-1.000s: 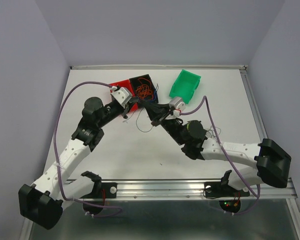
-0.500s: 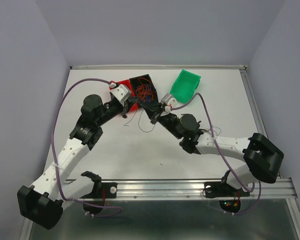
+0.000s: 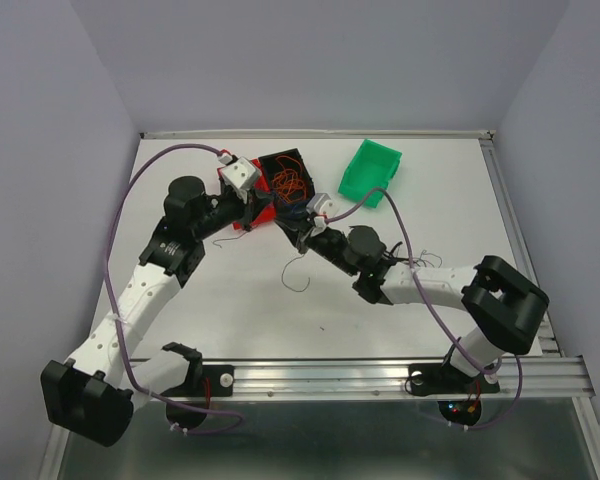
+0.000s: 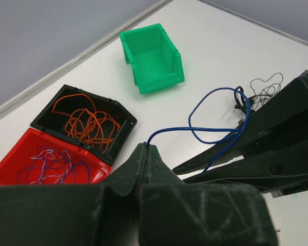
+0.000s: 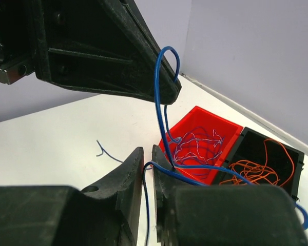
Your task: Untangle the cables
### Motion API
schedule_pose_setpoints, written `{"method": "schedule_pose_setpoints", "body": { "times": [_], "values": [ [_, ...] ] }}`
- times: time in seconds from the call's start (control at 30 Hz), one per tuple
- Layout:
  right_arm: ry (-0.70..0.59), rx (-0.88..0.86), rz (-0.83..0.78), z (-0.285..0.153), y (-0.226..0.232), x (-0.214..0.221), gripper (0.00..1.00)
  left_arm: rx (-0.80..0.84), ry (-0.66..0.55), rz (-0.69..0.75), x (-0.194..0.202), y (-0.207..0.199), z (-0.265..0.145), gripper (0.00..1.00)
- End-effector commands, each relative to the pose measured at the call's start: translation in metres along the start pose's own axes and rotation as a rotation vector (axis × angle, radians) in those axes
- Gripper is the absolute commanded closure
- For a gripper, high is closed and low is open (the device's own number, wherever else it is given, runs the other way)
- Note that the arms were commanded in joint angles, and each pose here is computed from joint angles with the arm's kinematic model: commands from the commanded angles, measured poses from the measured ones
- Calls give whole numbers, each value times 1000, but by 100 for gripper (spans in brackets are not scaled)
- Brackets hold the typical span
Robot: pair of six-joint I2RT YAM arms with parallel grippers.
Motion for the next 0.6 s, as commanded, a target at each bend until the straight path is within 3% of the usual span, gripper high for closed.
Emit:
{"method": "schedule_pose_setpoints", "body": {
  "times": [0.0, 0.17, 0.57],
  "values": [
    [-86, -9, -26, 8, 0, -23, 82, 43, -62, 14, -28, -1, -2, 100],
    [-88, 21, -30, 11, -7, -20, 71, 86, -48, 1, -26, -6, -1, 100],
    [-119, 94, -48, 12, -21, -23, 60, 116, -20, -11, -20, -7, 2, 100]
  ]
}}
Point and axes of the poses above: each gripper's point midway between its finger pads, its own z axis out along the fingers, its own y axis along the line the jaws close on, x = y × z, the point moved 1 cm from there along -z, back along the fingers, and after that the axes turned 14 degrees about z, right-handed, at the moved point
